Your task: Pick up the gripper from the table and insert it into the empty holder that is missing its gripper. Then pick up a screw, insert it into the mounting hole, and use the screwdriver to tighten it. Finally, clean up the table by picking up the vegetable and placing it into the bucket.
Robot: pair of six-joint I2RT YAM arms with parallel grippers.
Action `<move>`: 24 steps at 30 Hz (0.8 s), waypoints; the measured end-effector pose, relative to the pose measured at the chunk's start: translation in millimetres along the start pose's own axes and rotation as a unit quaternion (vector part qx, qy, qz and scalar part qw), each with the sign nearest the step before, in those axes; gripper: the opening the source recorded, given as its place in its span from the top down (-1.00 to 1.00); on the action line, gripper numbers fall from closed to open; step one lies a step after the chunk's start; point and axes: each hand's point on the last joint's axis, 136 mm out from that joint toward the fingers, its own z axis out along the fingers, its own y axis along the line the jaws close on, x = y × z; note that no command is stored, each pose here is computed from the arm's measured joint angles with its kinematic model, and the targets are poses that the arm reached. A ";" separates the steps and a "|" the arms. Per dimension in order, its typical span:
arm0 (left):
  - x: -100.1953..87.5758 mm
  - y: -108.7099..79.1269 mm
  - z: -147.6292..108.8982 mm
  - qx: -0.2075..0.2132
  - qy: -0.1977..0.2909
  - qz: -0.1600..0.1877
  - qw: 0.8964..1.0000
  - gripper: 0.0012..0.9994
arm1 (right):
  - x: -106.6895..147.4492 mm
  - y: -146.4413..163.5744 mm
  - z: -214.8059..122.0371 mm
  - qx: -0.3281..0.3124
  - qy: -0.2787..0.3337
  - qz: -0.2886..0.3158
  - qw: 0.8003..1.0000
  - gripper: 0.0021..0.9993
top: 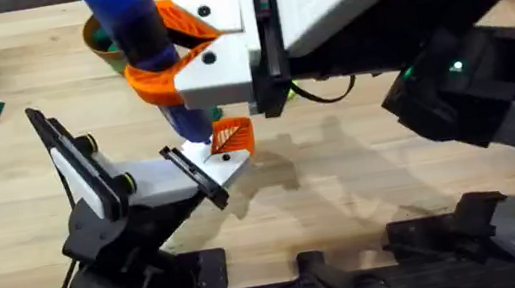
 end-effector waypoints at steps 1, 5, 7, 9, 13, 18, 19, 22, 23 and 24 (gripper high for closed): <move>0.0 0.0 0.0 0.000 0.000 0.000 1.000 0.98 | 0.8 -0.3 0.4 0.000 0.000 0.000 1.000 0.91; 0.1 0.0 0.0 0.000 0.000 0.000 1.000 0.98 | 5.2 -1.3 1.8 0.000 0.005 0.004 1.000 0.91; 0.1 0.0 0.0 0.000 0.000 0.000 1.000 0.98 | 5.9 -1.6 2.1 0.000 0.005 0.004 1.000 0.91; 0.0 0.0 0.0 0.000 0.000 0.000 1.000 0.98 | 6.1 -1.6 2.2 0.000 0.006 0.004 1.000 0.91; 0.0 0.0 0.0 0.000 0.000 0.000 1.000 0.98 | 5.9 -1.6 2.2 0.000 0.005 0.003 1.000 0.91; 0.1 0.0 0.0 0.000 0.000 0.000 1.000 0.98 | 5.5 -1.7 2.2 0.000 0.004 0.002 1.000 0.91; 0.0 0.0 0.0 0.000 0.000 0.000 1.000 0.98 | 5.5 -1.8 2.1 0.000 0.004 0.002 1.000 0.91; 0.0 0.0 0.0 0.000 0.000 0.000 1.000 0.98 | 5.5 -2.1 2.0 0.000 0.004 0.002 1.000 0.91; 0.1 0.0 0.0 0.000 0.000 0.000 1.000 0.98 | 5.6 -2.1 2.0 0.000 0.004 0.002 1.000 0.91; 0.0 0.0 0.0 0.000 0.000 0.000 1.000 0.98 | 5.6 -2.2 1.9 0.001 0.004 0.002 1.000 0.91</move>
